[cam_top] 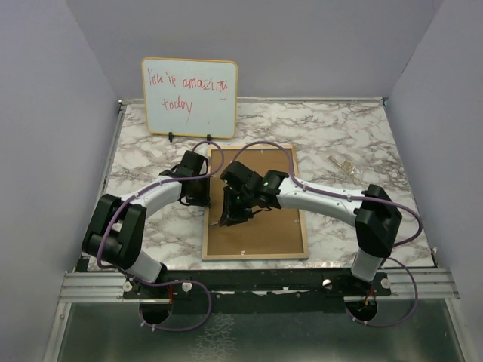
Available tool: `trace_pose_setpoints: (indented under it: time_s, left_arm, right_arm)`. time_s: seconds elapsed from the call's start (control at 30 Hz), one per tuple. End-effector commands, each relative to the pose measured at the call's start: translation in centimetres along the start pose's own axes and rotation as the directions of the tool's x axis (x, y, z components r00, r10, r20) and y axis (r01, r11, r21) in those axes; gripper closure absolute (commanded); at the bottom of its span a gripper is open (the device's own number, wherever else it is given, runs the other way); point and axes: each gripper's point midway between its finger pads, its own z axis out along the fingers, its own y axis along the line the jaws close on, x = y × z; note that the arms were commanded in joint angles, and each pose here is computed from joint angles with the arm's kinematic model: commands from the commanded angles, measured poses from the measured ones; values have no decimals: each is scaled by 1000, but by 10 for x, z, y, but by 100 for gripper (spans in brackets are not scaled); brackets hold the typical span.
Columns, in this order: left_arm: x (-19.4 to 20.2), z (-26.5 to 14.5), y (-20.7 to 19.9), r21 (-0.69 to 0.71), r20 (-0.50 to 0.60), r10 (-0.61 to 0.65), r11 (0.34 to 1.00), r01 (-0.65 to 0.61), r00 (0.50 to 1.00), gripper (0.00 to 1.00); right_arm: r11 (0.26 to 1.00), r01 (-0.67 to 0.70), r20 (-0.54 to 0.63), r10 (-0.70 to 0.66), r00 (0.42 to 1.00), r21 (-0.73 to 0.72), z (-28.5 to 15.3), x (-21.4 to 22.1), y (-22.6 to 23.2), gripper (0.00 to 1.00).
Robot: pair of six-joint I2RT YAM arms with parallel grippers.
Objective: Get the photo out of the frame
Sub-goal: Release the photo frame item from the photo frame.
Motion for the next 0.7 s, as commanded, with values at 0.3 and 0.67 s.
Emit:
trace_pose_setpoints:
  time_s: [0.3,0.67]
  left_arm:
    - [4,1,9,-41,-12,27,999,-28,1000,89]
    - [5,2,10,-42,-16,27,999,-27,1000,89]
  right_arm:
    - [993,5,68,-13,998,119,-20,0,-29,100]
    - [998,13,37,-16,999,63,2,-2,-13,100]
